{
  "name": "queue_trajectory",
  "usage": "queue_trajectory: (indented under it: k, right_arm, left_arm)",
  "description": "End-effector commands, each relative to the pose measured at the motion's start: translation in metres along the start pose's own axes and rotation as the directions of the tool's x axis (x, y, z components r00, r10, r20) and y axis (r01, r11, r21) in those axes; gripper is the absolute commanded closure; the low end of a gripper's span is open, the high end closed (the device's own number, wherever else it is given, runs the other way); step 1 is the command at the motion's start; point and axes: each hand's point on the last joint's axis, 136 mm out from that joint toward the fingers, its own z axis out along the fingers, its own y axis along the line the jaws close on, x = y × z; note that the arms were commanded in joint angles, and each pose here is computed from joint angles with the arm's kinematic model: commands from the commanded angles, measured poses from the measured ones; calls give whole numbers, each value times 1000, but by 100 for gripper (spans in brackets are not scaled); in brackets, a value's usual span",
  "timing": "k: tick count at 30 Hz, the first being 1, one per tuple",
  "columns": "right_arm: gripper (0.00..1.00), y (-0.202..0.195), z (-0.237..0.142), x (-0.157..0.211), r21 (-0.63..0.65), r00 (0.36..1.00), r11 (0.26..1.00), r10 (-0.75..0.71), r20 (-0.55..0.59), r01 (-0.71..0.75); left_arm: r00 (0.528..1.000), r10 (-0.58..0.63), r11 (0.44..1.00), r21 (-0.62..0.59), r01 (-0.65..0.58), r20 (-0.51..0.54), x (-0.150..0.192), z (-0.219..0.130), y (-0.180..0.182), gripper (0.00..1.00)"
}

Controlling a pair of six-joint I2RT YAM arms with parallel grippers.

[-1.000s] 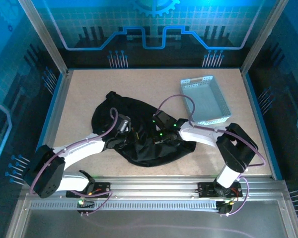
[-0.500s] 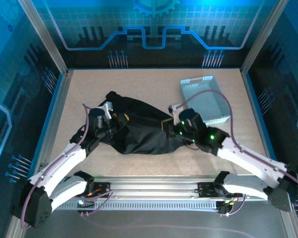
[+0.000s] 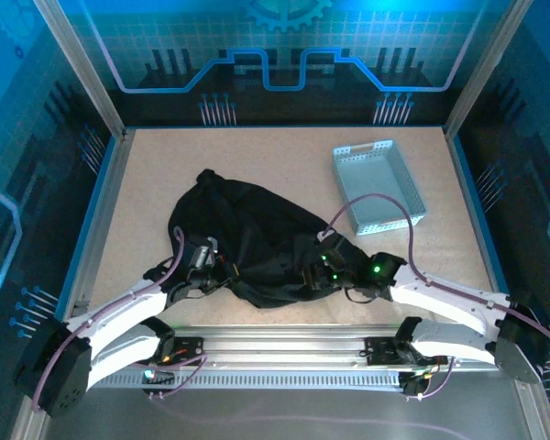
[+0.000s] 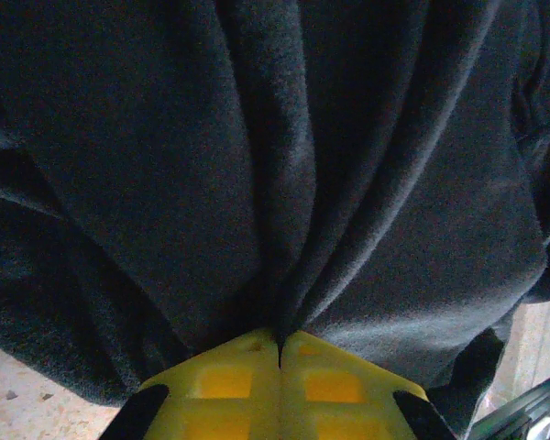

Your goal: Fold the inside-out t-shirt

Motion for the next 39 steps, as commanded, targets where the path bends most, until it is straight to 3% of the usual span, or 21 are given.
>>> queue_trajectory:
  k: [1, 4, 10, 16, 19, 21, 23, 30, 34, 37, 39]
  right_arm:
    - [37, 9, -5, -23, 13, 1000, 1000, -9, 6, 8]
    - [34, 14, 9, -39, 59, 1000, 998, 11, -17, -10]
    - [39, -24, 51, -50, 216, 987, 968, 147, -61, -130]
    - [40, 8, 88, -53, 101, 984, 988, 125, -125, -113]
    - [54, 8, 96, -51, 94, 980, 988, 137, -145, -124]
    - [82, -1, 93, -58, 107, 979, 983, 159, -125, -146]
    - [100, -9, 78, -76, 103, 985, 983, 161, -65, -154]
    - [100, -14, -43, -170, 17, 960, 994, 99, 264, -107]
    - [100, -1, -113, -202, -148, 895, 987, 123, 429, -65]
    - [100, 5, -132, -203, -199, 872, 979, 139, 469, -48]
    - [100, 0, -121, -191, -194, 884, 978, 151, 442, -70]
  left_arm:
    - [1000, -3, 1000, -26, 3, -3, 8, 0, 12, 100]
    - [1000, -2, 1000, -23, 2, -4, 13, 0, 15, 100]
    - [999, -32, 996, -86, 33, 21, 19, -6, 37, 100]
    - [999, -40, 995, -87, 42, 15, 22, -5, 42, 100]
    - [999, -35, 997, -70, 37, 26, 20, -4, 38, 100]
    - [998, -33, 998, -57, 35, 49, 13, -6, 32, 100]
    - [996, 1, 1000, -27, 2, 93, -1, -14, 15, 100]
    - [937, 76, 991, 81, -109, 341, -76, -75, -41, 100]
    - [847, 103, 954, 188, -232, 522, -100, -126, -77, 100]
    - [827, 95, 919, 270, -287, 554, -94, -138, -89, 100]
    - [861, 78, 915, 307, -262, 503, -84, -125, -83, 100]
